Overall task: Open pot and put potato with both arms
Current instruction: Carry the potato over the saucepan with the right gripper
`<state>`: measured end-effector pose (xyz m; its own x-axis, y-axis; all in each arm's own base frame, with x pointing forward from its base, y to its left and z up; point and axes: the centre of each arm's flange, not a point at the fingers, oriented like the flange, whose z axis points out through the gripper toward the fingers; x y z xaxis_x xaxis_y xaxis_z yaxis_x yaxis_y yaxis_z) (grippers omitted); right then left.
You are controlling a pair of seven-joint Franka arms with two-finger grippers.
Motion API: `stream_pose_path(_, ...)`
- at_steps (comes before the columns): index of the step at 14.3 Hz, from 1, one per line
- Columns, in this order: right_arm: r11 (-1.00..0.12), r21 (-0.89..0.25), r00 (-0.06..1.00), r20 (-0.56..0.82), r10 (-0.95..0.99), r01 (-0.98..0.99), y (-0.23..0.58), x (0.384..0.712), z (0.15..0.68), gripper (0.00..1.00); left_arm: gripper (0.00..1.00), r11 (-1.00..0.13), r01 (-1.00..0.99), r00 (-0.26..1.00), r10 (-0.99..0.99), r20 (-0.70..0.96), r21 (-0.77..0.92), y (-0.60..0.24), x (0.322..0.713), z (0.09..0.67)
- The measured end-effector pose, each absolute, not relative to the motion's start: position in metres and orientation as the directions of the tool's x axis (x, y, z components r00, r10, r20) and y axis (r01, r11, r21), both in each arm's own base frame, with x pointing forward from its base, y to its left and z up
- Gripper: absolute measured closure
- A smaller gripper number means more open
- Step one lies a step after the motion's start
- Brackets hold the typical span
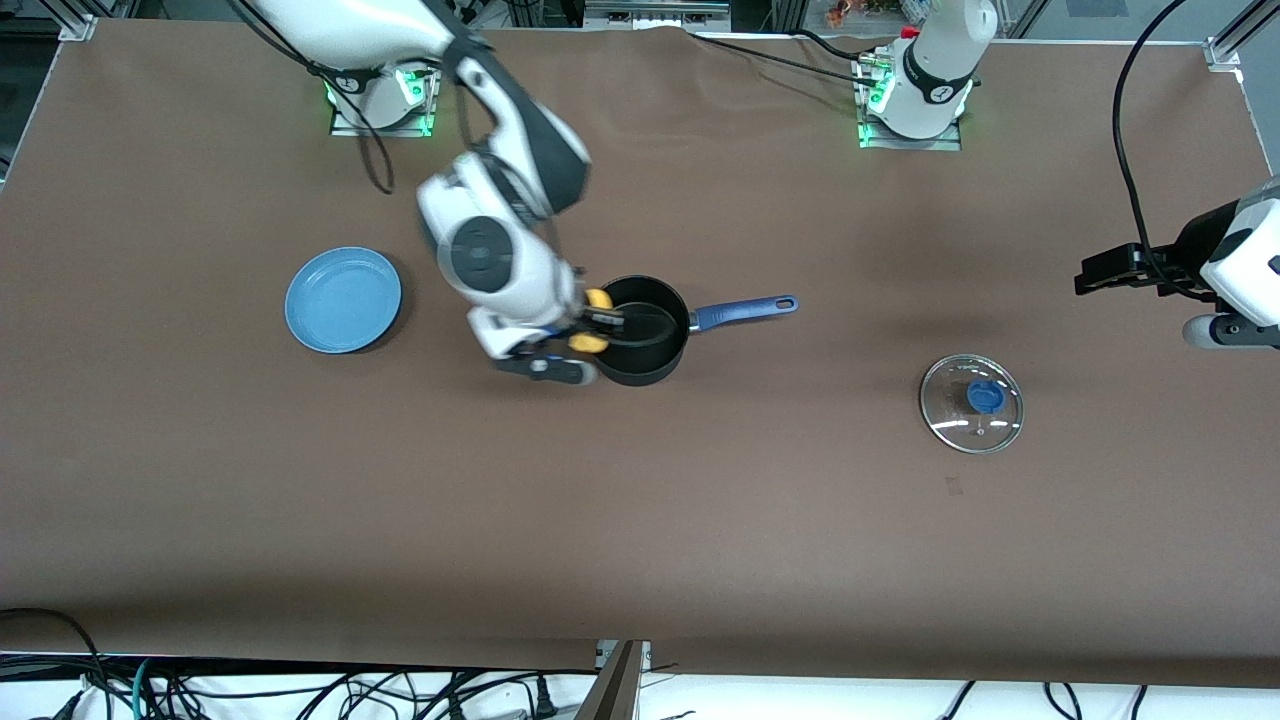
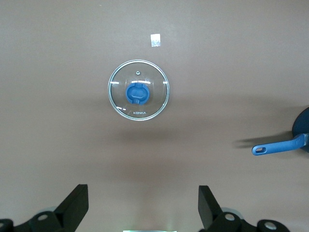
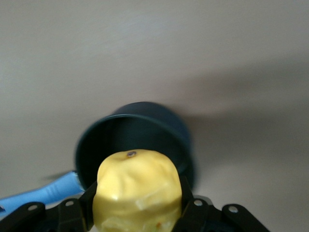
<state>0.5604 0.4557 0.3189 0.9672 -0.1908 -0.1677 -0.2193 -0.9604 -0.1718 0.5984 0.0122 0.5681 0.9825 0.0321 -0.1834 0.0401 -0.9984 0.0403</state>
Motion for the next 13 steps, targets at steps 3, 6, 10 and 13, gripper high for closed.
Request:
stream_pose_path(3, -0.974, -0.133, 0.979, -0.121, -0.166, -0.182, 0.493, 0.539, 0.262, 0.37, 0.00, -0.998, 0.057, 0.982, 0.049, -0.184, 0.037, 0.012, 0.598, 0.568)
stream_pose_path(6, -0.984, -0.089, 0.985, -0.094, -0.145, -0.153, 0.500, 0.531, 0.222, 0.37, 0.00, -0.997, 0.061, 0.981, 0.053, -0.184, 0.036, 0.012, 0.599, 0.568)
stream_pose_path(10, -0.988, -0.065, 0.986, -0.096, -0.135, -0.142, 0.500, 0.529, 0.204, 0.37, 0.00, -0.997, 0.061, 0.981, 0.053, -0.185, 0.036, 0.012, 0.599, 0.568)
stream_pose_path(13, -0.989, -0.061, 0.987, -0.098, -0.130, -0.136, 0.502, 0.526, 0.199, 0.23, 0.00, -0.997, 0.061, 0.981, 0.053, -0.185, 0.036, 0.012, 0.599, 0.568)
